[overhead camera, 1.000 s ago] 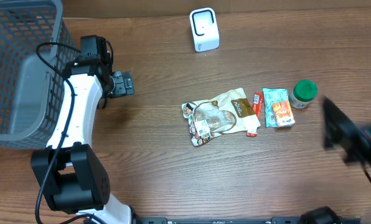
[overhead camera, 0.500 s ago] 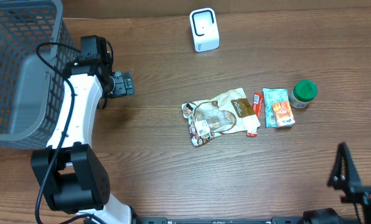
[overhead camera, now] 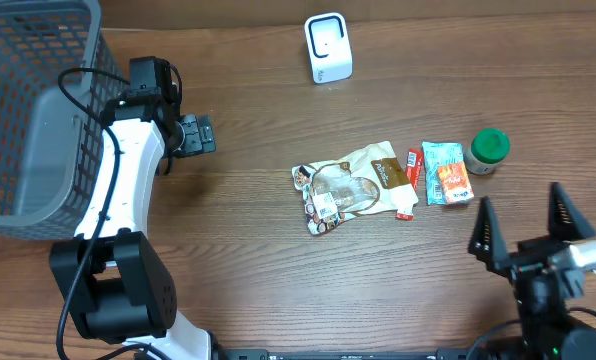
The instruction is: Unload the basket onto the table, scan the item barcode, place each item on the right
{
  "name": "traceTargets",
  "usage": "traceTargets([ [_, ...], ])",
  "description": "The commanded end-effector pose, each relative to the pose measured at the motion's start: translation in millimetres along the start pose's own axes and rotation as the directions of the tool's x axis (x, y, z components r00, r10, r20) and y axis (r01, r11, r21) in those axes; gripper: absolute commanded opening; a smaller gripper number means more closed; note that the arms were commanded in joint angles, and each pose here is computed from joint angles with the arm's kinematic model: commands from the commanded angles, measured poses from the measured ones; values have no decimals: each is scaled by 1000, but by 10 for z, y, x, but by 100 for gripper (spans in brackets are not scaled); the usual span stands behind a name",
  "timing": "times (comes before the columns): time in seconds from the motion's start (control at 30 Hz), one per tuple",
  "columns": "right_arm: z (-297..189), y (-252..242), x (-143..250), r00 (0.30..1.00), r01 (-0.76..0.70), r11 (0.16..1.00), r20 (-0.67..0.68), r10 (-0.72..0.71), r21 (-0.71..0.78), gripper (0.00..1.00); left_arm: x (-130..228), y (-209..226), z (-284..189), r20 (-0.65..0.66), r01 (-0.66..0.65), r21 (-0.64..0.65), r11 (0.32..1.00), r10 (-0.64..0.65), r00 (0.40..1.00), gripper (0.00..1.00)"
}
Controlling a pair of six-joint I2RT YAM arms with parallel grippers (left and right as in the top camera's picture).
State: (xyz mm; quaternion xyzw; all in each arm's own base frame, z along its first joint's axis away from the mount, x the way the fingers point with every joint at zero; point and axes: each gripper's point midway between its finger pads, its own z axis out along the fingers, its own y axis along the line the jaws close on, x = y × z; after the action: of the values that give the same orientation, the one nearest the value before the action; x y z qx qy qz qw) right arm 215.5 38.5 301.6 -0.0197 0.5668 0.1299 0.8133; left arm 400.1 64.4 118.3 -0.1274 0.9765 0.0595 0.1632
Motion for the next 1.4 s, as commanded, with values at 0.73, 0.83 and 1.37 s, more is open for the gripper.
traceTargets([
  [0.73, -211, -163, 1315, 927, -22, 998, -373, 39, 50, 100, -92, 29, -126, 42, 11, -4, 1000, -11, 999, 100],
  [0.83, -211, -163, 1316, 927, -22, 998, -374, 39, 50, 100, -92, 29, -126, 42, 11, -4, 1000, -11, 999, 100],
  [1.37, -211, -163, 1316, 927, -22, 998, -374, 39, 50, 100, -90, 30, -118, 40, 11, -5, 1000, -11, 999, 100],
])
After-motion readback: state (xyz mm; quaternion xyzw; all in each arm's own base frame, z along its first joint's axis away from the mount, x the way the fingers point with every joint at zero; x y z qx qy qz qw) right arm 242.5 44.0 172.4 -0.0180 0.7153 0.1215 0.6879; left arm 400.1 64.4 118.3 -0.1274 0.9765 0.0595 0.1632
